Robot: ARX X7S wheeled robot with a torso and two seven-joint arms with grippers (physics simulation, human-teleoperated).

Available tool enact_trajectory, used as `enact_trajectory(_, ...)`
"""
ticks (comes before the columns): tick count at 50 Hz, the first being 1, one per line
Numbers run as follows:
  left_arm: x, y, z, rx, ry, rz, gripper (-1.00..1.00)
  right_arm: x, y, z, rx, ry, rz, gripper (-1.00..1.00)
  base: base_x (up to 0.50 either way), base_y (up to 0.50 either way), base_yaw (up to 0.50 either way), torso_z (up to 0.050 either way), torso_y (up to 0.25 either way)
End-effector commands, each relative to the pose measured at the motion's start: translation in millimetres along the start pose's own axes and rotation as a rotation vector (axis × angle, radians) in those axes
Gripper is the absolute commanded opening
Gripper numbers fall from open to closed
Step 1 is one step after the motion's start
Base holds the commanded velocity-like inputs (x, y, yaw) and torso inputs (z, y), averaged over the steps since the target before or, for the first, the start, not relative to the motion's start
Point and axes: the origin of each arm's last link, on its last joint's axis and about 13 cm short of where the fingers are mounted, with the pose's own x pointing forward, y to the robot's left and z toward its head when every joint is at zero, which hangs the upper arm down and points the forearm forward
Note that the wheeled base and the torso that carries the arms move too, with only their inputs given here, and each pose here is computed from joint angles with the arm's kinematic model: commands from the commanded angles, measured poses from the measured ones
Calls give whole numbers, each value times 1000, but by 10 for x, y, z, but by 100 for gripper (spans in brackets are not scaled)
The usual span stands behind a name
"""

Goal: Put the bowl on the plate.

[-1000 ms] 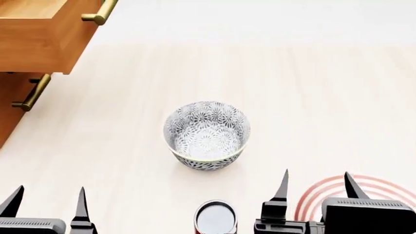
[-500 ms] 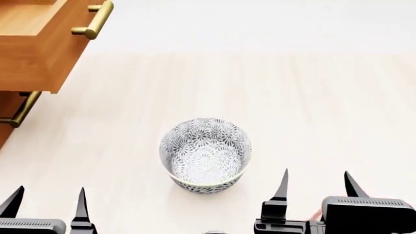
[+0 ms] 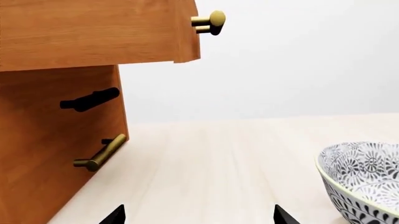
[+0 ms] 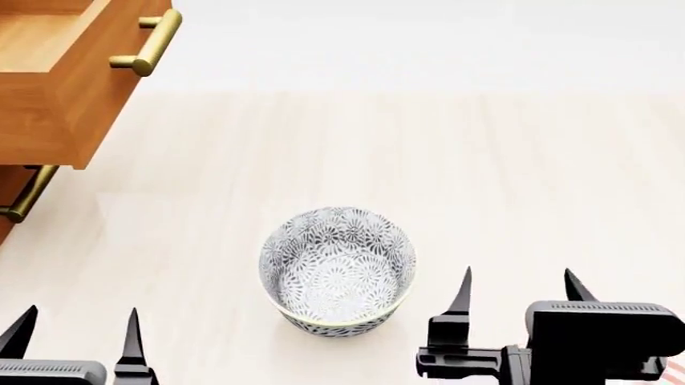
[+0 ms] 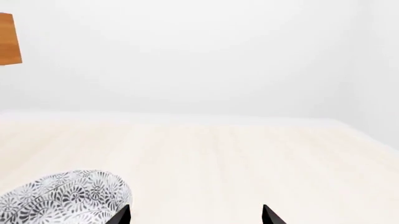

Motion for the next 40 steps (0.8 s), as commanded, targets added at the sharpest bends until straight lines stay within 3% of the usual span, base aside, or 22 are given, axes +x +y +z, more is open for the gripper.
enact_trajectory(1,-1,-4,17,-2,-2,1,100,83,12,246,-27,22,35,100,0,0,0,0,0)
enact_trajectory(11,-11,-4,24,1,-1,2,100,245,65,560,-52,40,110,100,0,0,0,0,0)
enact_trajectory(14,-12,-6,35,2,-3,1,100,305,80,665,9,56,190,100,0,0,0,0,0)
enact_trajectory(24,-12,1,41,5,-2,5,100,490,134,858,-45,116,309,100,0,0,0,0,0)
enact_trajectory(32,-5,1,36,7,-3,6,100,616,136,1030,4,169,387,100,0,0,0,0,0)
enact_trajectory(40,4,3,32,4,-5,4,100,737,154,1150,-55,237,428,100,0,0,0,0,0)
